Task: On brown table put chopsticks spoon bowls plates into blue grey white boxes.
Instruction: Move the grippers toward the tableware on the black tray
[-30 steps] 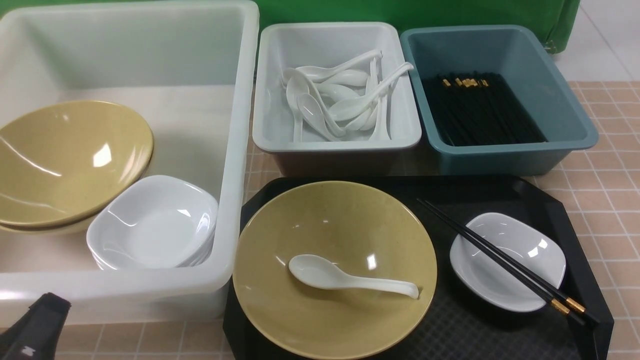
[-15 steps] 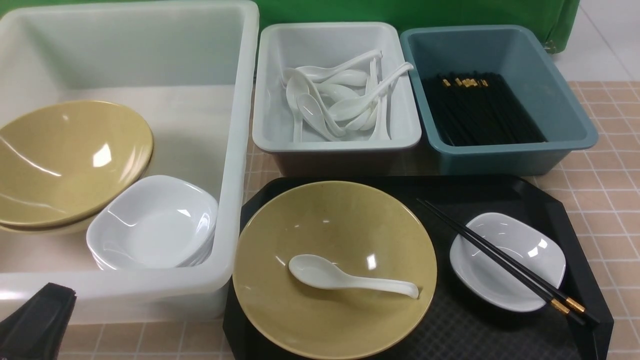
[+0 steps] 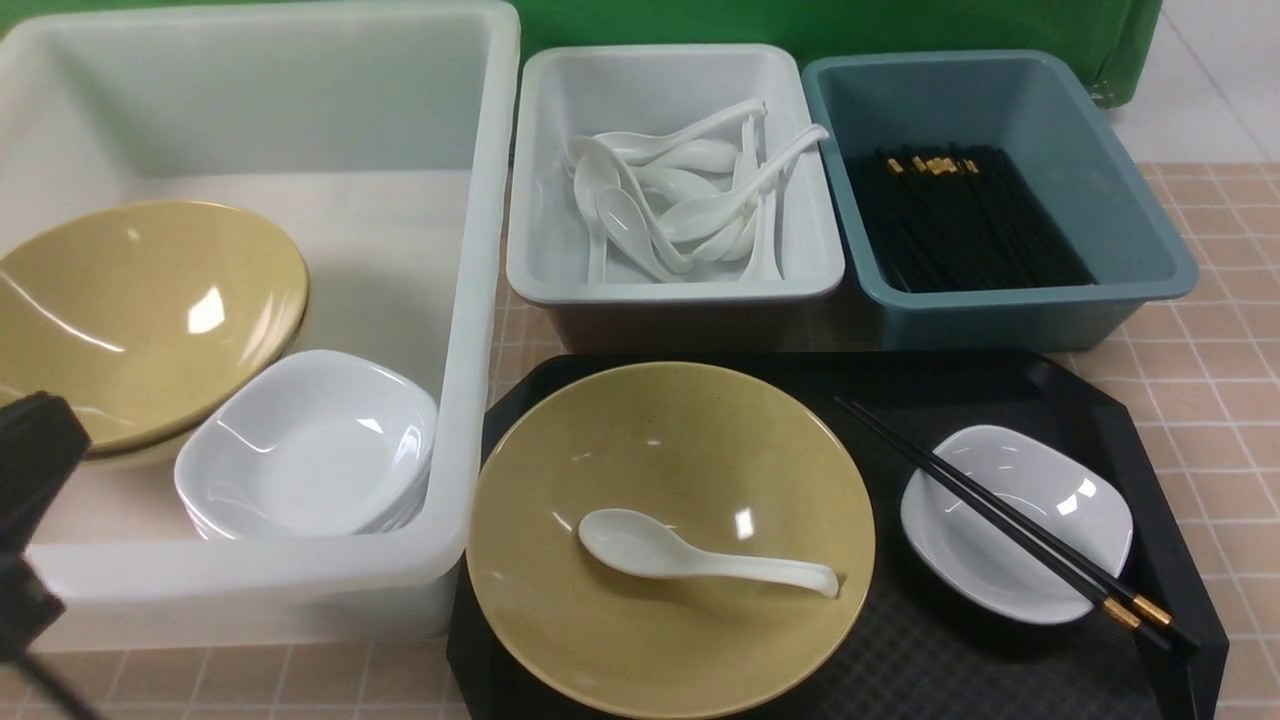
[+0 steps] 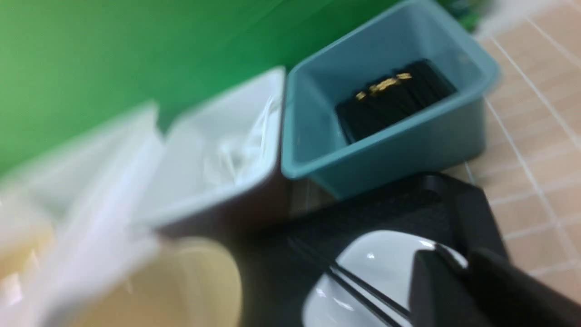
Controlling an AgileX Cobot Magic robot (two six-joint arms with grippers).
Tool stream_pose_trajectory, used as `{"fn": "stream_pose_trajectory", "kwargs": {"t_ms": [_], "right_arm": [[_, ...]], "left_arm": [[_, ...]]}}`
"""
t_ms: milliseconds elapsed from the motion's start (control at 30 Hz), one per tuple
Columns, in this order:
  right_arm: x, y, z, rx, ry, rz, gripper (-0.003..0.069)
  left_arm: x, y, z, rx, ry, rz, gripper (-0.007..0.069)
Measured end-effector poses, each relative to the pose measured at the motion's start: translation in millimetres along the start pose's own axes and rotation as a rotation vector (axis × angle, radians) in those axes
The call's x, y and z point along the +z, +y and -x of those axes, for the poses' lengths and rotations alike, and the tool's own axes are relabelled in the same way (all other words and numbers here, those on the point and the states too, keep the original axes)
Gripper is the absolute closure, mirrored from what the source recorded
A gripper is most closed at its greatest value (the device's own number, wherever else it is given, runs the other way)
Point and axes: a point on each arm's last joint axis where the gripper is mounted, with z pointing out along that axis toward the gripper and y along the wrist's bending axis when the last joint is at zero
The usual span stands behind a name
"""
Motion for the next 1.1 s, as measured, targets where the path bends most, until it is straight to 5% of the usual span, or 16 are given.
{"fn": "stream_pose_trajectory", "kwargs": {"t_ms": [267,600,700,833,1000,1100], "right_arm": [[35.1,35.6,73.4,-0.519,0.517,0.050,0.0621],[120.7,53.8,72.6,-0.699,0.911,0.162,0.0600],[149.9,52.5,53.9,-0.748,1.037,0.137,0.0532],[185.3,54.8,35.3,-0.762,1.105,0.122,0.0343],[228.7,53.8,21.2,-0.757,1.096,0.102,0.0146],[247.8,51.0,10.3,-0.758,1.142,0.096,0.0098]], "left_arm": [[42.5,5.2,37.8,0.180,0.555,0.039,0.0636],[89.8,-78.8,31.6,0.541,0.784,-0.367,0.0636],[99.8,-106.0,25.0,0.615,0.803,-0.452,0.0636],[108.9,-127.6,14.7,0.663,0.809,-0.510,0.0636],[112.8,-133.5,8.2,0.679,0.832,-0.524,0.0636],[112.7,-133.4,8.2,0.680,0.833,-0.523,0.0636]]}}
